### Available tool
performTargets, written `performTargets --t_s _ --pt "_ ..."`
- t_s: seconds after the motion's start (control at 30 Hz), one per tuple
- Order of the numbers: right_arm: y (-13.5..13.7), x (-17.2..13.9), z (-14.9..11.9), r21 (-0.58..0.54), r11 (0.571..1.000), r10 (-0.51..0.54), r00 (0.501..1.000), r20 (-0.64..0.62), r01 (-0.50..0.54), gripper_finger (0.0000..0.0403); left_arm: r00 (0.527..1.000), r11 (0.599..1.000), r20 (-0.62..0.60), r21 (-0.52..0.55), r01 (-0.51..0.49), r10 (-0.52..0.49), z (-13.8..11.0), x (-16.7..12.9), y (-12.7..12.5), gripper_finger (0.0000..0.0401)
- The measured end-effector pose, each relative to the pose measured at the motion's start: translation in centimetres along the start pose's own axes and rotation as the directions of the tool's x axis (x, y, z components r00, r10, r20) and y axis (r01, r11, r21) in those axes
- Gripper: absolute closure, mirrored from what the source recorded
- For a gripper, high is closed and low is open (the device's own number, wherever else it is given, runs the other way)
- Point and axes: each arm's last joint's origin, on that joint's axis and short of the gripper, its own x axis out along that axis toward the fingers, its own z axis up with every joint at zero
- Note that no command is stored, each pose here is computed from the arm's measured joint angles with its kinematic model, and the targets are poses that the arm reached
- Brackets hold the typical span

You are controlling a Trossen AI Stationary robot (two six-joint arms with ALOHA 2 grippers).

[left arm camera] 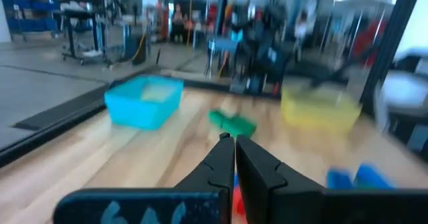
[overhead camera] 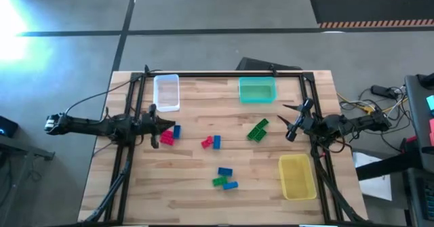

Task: Sort & place blocks by color
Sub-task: Put the green game piece into the white bin

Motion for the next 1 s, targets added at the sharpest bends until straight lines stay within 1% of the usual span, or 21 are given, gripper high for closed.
performTargets --t_s 0.2,0.23,0.27,0.3,0.33,0.37,0.4,0.43,0.47,0.5,0.53,0.6,0.63,0.73,0.87,1.0 --pt "0.0 0.0 0.0 0.097 0.995 0.001 1.0 0.0 -0.001 0.0184 0.991 1.0 0.13 -0.024 0.018 -0.015 1.3 -0.1 -0.1 0.0401" --pt "0.0 0.0 0.0 0.123 0.992 0.002 1.0 0.001 -0.002 0.0184 0.988 0.999 0.151 -0.029 0.021 -0.017 1.5 -0.1 -0.2 0.0401" --pt "0.0 0.0 0.0 0.183 0.983 0.009 1.0 0.005 -0.01 0.0184 0.986 0.999 0.168 -0.032 0.024 -0.018 1.7 -0.1 -0.2 0.0401" --pt "0.1 0.0 0.0 0.294 0.955 0.023 1.0 0.015 -0.027 0.0184 0.983 0.999 0.183 -0.035 0.026 -0.019 1.9 -0.2 -0.2 0.0401" --pt "0.1 0.0 0.1 0.426 0.903 0.044 0.999 0.03 -0.053 0.0184 0.98 0.999 0.198 -0.039 0.024 -0.016 2.0 -0.2 -0.2 0.0401" --pt "0.2 0.0 0.1 0.553 0.829 0.063 0.997 0.045 -0.078 0.0184 0.977 0.999 0.215 -0.045 0.017 -0.006 2.2 -0.2 -0.2 0.0401" --pt "0.2 0.0 0.2 0.667 0.74 0.073 0.996 0.055 -0.091 0.0184 0.972 0.999 0.233 -0.051 0.01 0.002 2.4 -0.3 -0.2 0.0401" --pt "0.2 0.0 0.2 0.742 0.664 0.073 0.996 0.06 -0.093 0.0184 0.967 0.998 0.254 -0.057 0.001 0.013 2.6 -0.3 -0.1 0.0401" --pt "0.2 0.0 0.2 0.781 0.619 0.067 0.996 0.057 -0.086 0.0184 0.96 0.998 0.28 -0.06 -0.009 0.026 2.9 -0.4 -0.1 0.0401" --pt "0.1 0.0 0.2 0.795 0.603 0.056 0.997 0.05 -0.073 0.0184 0.95 0.998 0.31 -0.051 -0.031 0.045 3.2 -0.5 -0.1 0.0401" --pt "0.1 0.0 0.2 0.795 0.603 0.053 0.997 0.046 -0.069 0.0184 0.938 0.998 0.34 -0.03 -0.059 0.066 3.5 -0.6 0.0 0.0401" --pt "0.1 0.0 0.2 0.784 0.617 0.052 0.998 0.046 -0.068 0.0184 0.917 0.994 0.387 0.019 -0.109 0.093 3.9 -0.8 0.0 0.0401" --pt "0.1 0.0 0.2 0.774 0.629 0.052 0.998 0.045 -0.068 0.0184 0.908 0.991 0.407 0.039 -0.126 0.099 4.1 -0.9 0.1 0.0401" --pt "0.1 0.0 0.2 0.772 0.632 0.052 0.998 0.045 -0.068 0.0184 0.88 0.984 0.464 0.082 -0.16 0.105 4.7 -1.1 0.1 0.0401" --pt "0.1 0.0 0.2 0.777 0.625 0.053 0.998 0.046 -0.069 0.0184 0.875 0.971 0.471 0.137 -0.194 0.109 4.8 -1.2 0.1 0.0401" --pt "0.1 0.0 0.2 0.777 0.625 0.053 0.998 0.046 -0.069 0.0184 0.874 0.964 0.462 0.129 -0.232 0.148 4.7 -1.1 0.2 0.0401"
